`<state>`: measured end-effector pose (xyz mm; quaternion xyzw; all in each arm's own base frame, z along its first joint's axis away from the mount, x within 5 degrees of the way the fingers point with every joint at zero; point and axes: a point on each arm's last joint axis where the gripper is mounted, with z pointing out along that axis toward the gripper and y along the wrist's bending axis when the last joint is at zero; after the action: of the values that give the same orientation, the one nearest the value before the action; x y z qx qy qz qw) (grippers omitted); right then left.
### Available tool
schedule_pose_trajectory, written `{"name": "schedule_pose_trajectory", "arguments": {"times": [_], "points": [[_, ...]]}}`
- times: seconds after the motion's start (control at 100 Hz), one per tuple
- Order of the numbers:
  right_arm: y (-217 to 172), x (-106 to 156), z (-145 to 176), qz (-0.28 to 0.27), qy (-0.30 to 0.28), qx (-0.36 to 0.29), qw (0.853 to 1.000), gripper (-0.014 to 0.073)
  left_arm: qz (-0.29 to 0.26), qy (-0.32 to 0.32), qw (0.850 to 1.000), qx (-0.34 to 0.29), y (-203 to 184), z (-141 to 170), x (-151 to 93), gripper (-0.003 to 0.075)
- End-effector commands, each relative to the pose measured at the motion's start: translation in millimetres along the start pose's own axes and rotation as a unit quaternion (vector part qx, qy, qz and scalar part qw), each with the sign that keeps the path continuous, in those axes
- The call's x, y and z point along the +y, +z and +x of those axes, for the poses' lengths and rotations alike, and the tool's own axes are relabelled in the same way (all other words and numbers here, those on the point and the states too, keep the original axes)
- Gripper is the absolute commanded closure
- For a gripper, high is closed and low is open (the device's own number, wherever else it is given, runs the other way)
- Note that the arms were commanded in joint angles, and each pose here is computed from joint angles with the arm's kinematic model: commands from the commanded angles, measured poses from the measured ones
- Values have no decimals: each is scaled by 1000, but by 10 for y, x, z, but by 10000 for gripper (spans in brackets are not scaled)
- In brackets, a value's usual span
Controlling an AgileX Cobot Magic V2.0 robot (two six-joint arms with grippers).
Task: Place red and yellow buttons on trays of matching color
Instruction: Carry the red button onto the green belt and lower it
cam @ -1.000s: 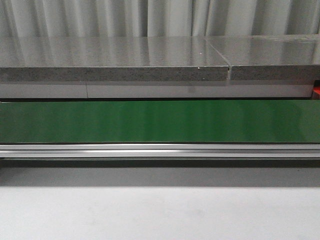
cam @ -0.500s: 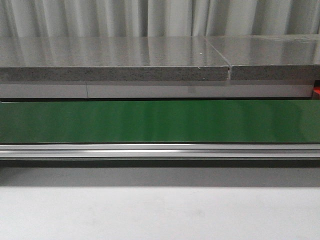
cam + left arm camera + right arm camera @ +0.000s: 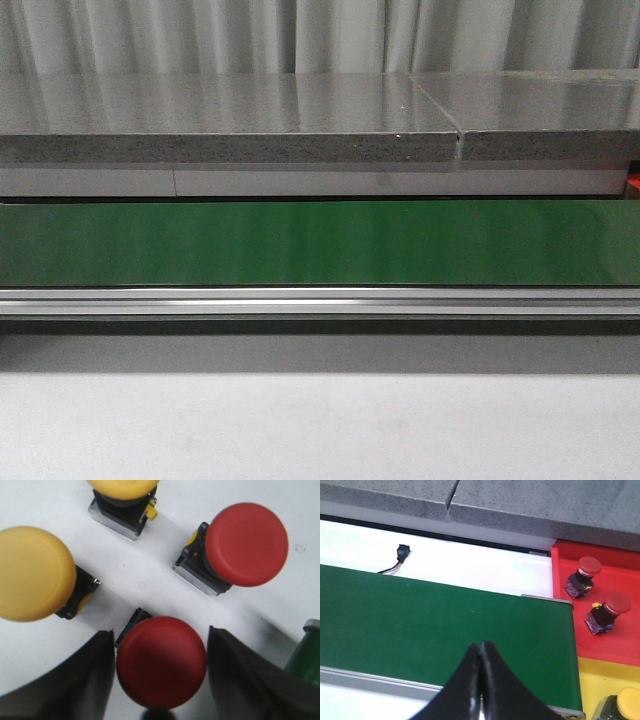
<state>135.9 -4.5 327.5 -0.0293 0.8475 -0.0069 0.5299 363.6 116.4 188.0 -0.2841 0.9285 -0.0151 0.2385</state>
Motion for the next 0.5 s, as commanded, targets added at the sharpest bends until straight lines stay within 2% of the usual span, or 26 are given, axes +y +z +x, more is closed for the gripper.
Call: {"name": "schedule_pose_trajectory", "arguments": {"times": [0.0,0.13,0.27,0.49], "points": [[-53,-9,-136,7,-2,-46,999,663,14,-2,998,-54,-222,-162,-42,488],[-53,-9,-136,7,-2,-46,999,663,16,-1,998,-57,-305,-168,-56,638],[-53,-9,-136,7,-2,-46,999,663,24,1,996,-83,-556,-206,-85,741],[-53,-9,-136,7,-2,-46,999,663,50,17,988,-147,-1223,-197,-192,739]]}}
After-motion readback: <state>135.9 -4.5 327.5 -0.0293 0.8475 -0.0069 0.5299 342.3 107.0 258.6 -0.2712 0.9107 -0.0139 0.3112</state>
